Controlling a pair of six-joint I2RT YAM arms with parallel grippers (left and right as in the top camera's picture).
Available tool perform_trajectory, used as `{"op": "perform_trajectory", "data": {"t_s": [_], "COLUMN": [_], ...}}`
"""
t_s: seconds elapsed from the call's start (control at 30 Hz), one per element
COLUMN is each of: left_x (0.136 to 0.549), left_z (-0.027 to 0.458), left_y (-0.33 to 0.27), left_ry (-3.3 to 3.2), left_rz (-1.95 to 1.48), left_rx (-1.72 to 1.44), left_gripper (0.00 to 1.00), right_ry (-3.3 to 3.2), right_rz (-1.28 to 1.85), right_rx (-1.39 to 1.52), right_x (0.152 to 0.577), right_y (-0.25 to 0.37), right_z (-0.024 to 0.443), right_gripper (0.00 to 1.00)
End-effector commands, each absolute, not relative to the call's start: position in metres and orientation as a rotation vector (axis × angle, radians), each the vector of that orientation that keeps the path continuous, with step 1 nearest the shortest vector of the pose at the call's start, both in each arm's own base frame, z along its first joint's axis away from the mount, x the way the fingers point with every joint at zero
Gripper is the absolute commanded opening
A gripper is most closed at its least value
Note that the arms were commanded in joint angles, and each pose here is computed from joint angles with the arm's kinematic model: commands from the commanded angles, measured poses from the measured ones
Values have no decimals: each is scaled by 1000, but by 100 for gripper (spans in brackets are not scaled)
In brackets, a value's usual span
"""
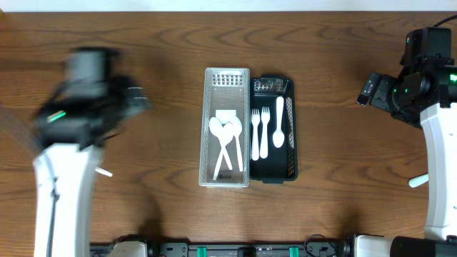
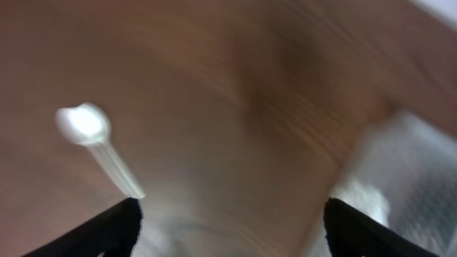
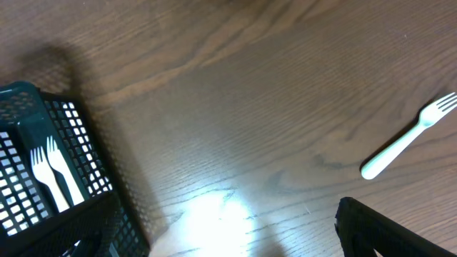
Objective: Pack container
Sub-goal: 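Move the left gripper left and grasp the last white spoon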
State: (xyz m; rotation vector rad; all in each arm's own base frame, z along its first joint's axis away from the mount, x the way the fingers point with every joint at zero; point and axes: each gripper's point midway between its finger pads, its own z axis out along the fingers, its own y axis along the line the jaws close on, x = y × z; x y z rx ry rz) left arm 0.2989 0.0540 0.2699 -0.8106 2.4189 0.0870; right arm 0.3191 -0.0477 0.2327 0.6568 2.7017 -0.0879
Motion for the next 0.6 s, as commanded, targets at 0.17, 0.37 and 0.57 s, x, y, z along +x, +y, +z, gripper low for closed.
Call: {"op": "perform_trajectory", "data": {"t_s": [0.17,0.37,0.57], "left_x": [243,230,242], "left_z": [210,131,70], "left_y": [169,192,197], "left_ry": [2253,2307,2475], "left_rz": [72,-78,-146], "left_rx": [-1630,-1922,-1893], "left_gripper": [90,91,91], "right_ry": [2701,2701,2701], "right_rz": [-119,-119,-119], "right_rx": [649,649,649], "right_x": [318,318,318], "right_y": [-54,-54,-54], "right_z": [233,233,233], "right_gripper": [99,99,99]}}
